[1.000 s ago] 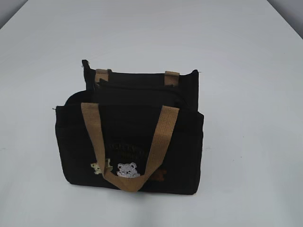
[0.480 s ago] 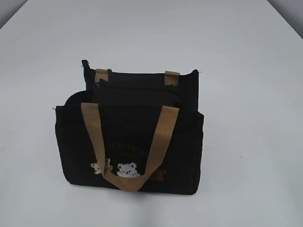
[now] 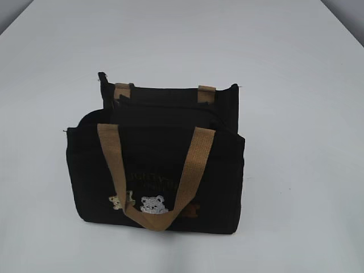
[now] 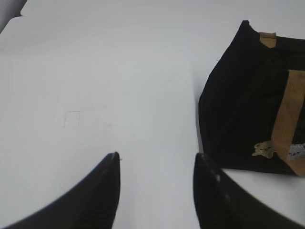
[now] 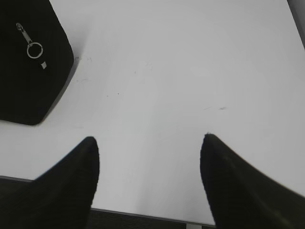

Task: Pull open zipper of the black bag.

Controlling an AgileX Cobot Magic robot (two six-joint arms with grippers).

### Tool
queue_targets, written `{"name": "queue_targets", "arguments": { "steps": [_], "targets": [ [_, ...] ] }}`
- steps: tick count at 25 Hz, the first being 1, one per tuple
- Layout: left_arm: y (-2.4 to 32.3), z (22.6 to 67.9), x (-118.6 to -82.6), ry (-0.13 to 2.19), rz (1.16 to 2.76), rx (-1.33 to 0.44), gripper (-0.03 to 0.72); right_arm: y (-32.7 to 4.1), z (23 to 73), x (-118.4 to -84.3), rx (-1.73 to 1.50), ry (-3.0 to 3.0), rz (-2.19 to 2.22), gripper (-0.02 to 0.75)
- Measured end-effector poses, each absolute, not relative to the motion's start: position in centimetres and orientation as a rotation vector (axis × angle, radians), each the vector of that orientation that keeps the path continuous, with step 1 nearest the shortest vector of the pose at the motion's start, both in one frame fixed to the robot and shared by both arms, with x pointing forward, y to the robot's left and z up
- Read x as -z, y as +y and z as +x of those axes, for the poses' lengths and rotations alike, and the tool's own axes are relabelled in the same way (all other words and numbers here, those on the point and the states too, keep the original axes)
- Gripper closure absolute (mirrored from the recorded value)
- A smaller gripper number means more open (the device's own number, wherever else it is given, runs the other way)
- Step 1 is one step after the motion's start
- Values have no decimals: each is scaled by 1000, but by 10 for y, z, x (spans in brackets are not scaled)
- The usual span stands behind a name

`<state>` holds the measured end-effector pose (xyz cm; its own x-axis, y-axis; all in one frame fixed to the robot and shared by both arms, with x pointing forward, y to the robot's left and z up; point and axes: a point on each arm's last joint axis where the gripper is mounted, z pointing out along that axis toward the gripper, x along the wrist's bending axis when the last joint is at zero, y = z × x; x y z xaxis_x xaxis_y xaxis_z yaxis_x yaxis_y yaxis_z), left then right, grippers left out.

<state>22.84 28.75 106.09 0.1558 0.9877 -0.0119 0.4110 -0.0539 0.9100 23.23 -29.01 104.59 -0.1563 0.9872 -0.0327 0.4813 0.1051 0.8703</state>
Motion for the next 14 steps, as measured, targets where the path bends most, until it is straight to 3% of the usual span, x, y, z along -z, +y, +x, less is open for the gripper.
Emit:
{"name": "queue_targets", "arguments": {
  "steps": [14],
  "targets": [
    [288, 228, -1061, 1336, 1626, -847, 312, -290, 232, -1046, -975, 1725, 1445, 223]
  ]
}}
